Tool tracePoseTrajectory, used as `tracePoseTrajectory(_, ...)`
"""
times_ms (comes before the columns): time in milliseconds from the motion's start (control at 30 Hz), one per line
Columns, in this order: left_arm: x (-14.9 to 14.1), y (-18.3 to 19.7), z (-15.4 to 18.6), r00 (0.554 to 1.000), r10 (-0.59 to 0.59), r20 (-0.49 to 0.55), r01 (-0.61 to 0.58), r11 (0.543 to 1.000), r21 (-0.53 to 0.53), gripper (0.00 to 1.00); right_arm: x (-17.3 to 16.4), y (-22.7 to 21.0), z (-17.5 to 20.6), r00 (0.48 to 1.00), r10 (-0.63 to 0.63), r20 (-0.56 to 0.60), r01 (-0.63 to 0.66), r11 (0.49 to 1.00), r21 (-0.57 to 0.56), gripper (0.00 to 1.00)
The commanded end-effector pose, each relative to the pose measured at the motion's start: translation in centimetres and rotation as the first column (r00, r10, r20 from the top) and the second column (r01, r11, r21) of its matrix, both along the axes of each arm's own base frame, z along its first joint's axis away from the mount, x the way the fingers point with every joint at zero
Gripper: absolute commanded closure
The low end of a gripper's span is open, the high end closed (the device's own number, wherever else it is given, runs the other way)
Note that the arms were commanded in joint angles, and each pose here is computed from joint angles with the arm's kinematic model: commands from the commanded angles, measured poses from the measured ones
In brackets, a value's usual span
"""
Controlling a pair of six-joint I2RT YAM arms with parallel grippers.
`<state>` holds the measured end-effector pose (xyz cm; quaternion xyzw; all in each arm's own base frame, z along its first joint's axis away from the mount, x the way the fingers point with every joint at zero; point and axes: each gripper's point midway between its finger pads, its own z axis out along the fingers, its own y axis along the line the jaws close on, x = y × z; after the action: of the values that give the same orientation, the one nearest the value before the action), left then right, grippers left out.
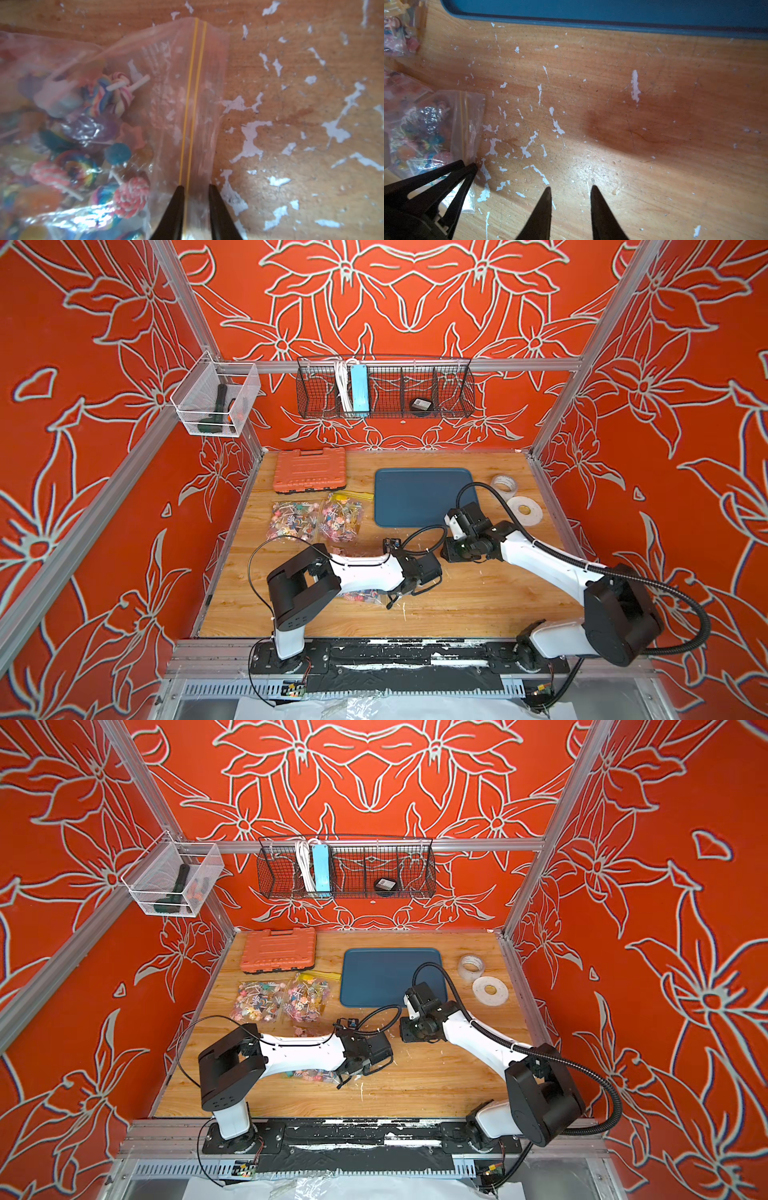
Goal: Pour candies out of the ziploc bag
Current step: Open the ziploc bag at the center of the board.
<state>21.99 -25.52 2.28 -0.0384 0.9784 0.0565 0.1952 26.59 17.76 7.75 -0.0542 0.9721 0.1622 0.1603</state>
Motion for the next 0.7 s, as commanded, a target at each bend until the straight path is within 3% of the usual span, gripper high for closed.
tracePoseTrajectory(0,0.1,0.1,-0.1,1.0,0.008,0.003,-0.008,1.0,0.023,0.8,-0.3,-0.1,-0.5,1.0,0.002,-0.018,-0.002,1.0,0.003,0.68)
tracePoseTrajectory(300,0.2,0.8,0.6,1.0,0.021,0.017,-0.022,0.999,0.041,0.99,-0.3,0.0,-0.4,1.0,0.007,-0.019,-0.006,1.0,0.008,0.68)
tracePoseTrajectory(533,0.6,1.6,2.8,0.997,0.015,0.07,-0.019,0.999,0.051,1.0,-0.3,0.6,-0.5,0.999,0.029,-0.028,-0.028,0.999,0.03,0.68)
tracePoseTrajectory(667,1.0,1.0,3.9,0.994,-0.034,0.102,0.035,0.999,-0.01,1.0,-0.8,2.0,-0.4,0.995,0.083,-0.05,-0.078,0.992,0.097,0.68)
